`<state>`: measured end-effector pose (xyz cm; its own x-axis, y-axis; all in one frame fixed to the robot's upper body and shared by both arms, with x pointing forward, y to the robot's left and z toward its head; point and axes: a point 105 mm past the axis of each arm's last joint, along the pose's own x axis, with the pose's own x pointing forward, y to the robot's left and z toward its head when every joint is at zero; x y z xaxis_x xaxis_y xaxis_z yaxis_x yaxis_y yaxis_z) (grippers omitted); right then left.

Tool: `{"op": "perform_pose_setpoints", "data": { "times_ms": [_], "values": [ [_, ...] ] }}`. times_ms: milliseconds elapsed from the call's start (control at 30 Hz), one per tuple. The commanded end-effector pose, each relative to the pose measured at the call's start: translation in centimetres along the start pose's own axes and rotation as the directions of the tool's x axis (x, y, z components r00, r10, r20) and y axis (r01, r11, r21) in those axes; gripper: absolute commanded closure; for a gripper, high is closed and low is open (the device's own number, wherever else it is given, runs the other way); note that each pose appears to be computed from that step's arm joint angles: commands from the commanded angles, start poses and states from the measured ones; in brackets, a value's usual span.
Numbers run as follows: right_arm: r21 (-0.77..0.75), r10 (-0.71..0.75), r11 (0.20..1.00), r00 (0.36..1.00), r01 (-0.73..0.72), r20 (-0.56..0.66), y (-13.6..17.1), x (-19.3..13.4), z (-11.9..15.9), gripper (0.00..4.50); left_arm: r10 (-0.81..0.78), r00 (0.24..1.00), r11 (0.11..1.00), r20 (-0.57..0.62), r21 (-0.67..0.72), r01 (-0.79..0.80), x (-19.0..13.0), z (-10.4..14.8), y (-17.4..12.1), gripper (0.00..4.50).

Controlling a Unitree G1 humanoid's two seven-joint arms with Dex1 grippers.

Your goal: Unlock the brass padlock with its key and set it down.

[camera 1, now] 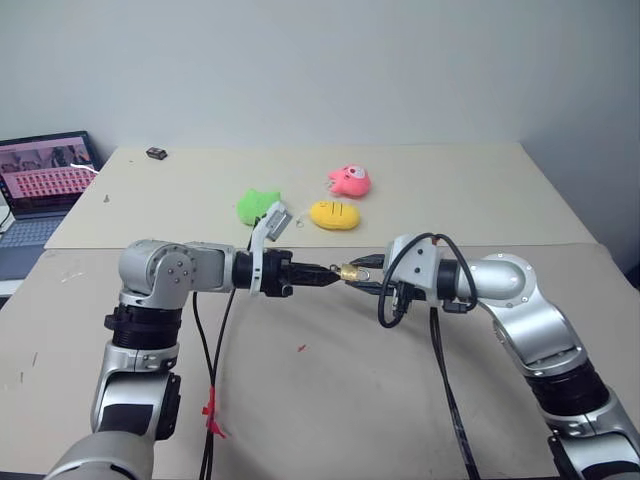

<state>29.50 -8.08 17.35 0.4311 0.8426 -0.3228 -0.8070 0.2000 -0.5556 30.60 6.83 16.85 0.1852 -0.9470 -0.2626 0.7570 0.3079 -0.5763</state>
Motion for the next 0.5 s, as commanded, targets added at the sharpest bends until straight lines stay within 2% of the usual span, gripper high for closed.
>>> {"op": "perform_pose_setpoints", "data": {
  "times_ms": [33,300,433,500],
  "values": [
    [-0.033,-0.014,0.999,0.999,0.015,0.038,-0.3,-0.58,1.44,3.59,-0.021,0.999,0.999,0.028,0.046,0.019,-0.05,1.27,-0.66,3.48],
    [-0.032,-0.013,0.999,0.999,0.014,0.036,-0.28,-0.6,1.46,3.59,-0.029,0.999,0.998,0.02,0.049,0.028,0.12,1.26,-0.7,3.48],
    [-0.031,-0.014,0.999,0.999,0.015,0.036,-0.28,-0.61,1.49,3.59,-0.031,0.999,0.999,0.025,0.043,0.03,0.11,1.25,-0.57,4.44],
    [-0.031,-0.014,0.999,0.999,0.015,0.034,-0.29,-0.64,1.47,3.59,-0.031,0.999,0.999,0.028,0.041,0.03,0.08,1.29,-0.52,4.44]
  ]
}}
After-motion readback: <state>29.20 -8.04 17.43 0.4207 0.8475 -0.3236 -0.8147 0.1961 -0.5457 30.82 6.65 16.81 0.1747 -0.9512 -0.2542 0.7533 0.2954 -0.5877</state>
